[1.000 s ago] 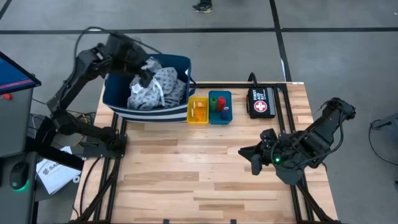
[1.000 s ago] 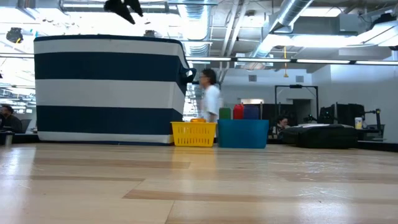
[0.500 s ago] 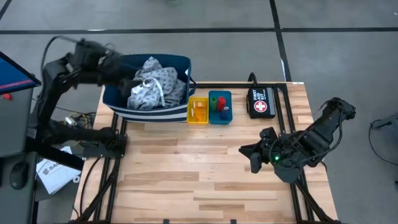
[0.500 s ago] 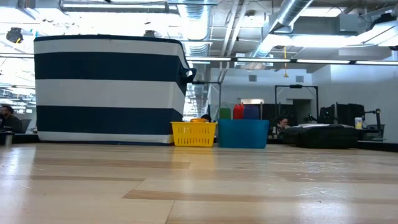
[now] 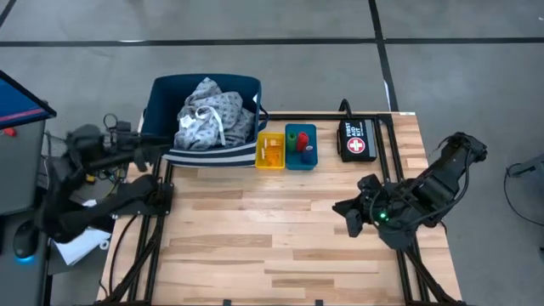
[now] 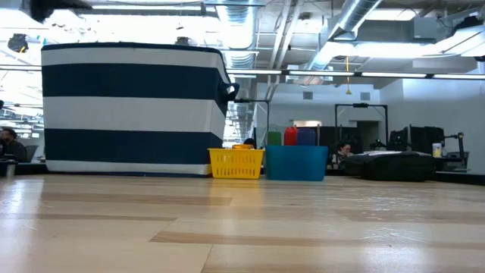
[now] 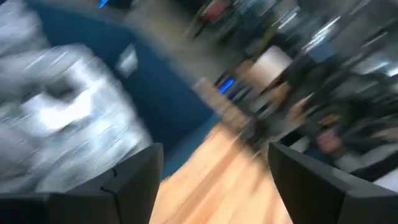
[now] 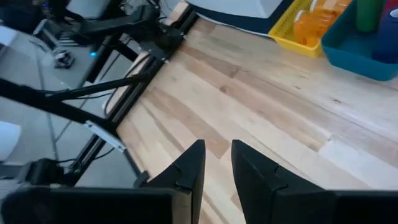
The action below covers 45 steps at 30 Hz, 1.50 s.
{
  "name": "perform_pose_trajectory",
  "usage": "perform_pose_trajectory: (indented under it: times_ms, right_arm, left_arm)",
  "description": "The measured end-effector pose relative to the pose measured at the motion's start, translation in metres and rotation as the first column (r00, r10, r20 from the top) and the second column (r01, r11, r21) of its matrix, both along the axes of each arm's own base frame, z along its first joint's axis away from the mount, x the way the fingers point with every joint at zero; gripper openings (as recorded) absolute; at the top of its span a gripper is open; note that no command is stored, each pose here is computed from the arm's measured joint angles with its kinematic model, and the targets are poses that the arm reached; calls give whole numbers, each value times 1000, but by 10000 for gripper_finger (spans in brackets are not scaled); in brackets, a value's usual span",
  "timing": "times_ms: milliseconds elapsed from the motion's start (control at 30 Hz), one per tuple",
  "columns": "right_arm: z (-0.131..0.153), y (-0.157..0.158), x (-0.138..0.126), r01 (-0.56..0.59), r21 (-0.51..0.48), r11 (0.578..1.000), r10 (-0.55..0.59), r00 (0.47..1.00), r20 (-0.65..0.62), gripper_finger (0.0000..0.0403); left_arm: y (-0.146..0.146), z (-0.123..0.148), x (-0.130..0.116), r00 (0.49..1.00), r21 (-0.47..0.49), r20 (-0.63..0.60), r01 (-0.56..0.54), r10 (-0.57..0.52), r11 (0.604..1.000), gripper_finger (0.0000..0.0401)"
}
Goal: Pick & place medical supplies in basket/bin
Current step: Return to Home Position
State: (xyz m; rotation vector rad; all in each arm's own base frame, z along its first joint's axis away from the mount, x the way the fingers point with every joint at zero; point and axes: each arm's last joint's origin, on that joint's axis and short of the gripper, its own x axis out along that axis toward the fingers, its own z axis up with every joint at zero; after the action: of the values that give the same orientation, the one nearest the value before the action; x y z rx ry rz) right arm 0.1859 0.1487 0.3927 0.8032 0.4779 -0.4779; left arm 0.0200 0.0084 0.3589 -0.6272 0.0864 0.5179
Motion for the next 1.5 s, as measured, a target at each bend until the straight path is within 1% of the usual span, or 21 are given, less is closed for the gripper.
perform_pose_trajectory:
  times_ms: [67,133,200,300,367,467,633,700,800,900,1033,1167,1267,1367,1500]
  right_arm:
    - [3,0,-5,-13,8,1000,13,1000,10,77]
    - [6,-1,-10,-27,18,999,27,999,20,77]
    - [9,-2,-14,-34,24,999,34,999,31,77]
    - [13,-5,-19,-38,22,999,37,998,53,77]
    - [15,-6,-21,-42,13,999,42,997,60,77]
    - [16,-8,-22,-50,-1,999,50,997,61,77]
    - [16,-13,-19,-38,-21,999,39,998,55,77]
    - [16,-15,-17,-27,-23,999,28,998,54,77]
    - [16,-17,-15,-14,-25,1000,15,998,53,77]
    - [16,-18,-15,-8,-21,1000,9,998,57,77]
    - [17,-18,-14,-3,-5,1000,3,998,66,77]
    - [17,-17,-14,3,9,1000,-4,998,69,77]
    - [17,-17,-14,5,11,1000,-5,997,71,77]
    - [17,-18,-13,20,1,1000,-20,997,78,77]
    - [17,-21,-11,35,-27,999,-33,996,82,77]
  left_arm:
    - [0,-9,2,987,63,156,36,-45,997,282]
    - [2,-17,7,958,120,267,78,-108,990,282]
    - [6,-23,14,929,173,332,114,-166,978,282]
    - [15,-26,25,906,238,373,113,-199,965,282]
    - [21,-26,33,903,281,375,104,-209,954,282]
    - [33,-25,48,913,345,343,95,-219,934,282]
    - [52,-24,82,931,420,284,97,-231,903,282]
    - [56,-26,101,930,439,266,119,-255,890,282]
    - [56,-31,129,912,466,251,179,-323,867,282]
    - [51,-39,145,906,460,209,241,-367,855,282]
    - [46,-46,145,921,432,133,280,-367,857,282]
    - [39,-37,128,915,457,167,259,-368,851,282]
    - [34,-34,114,910,453,188,253,-369,855,282]
    - [31,-41,105,909,449,200,247,-366,859,282]
    - [32,-60,104,931,418,203,200,-305,886,282]
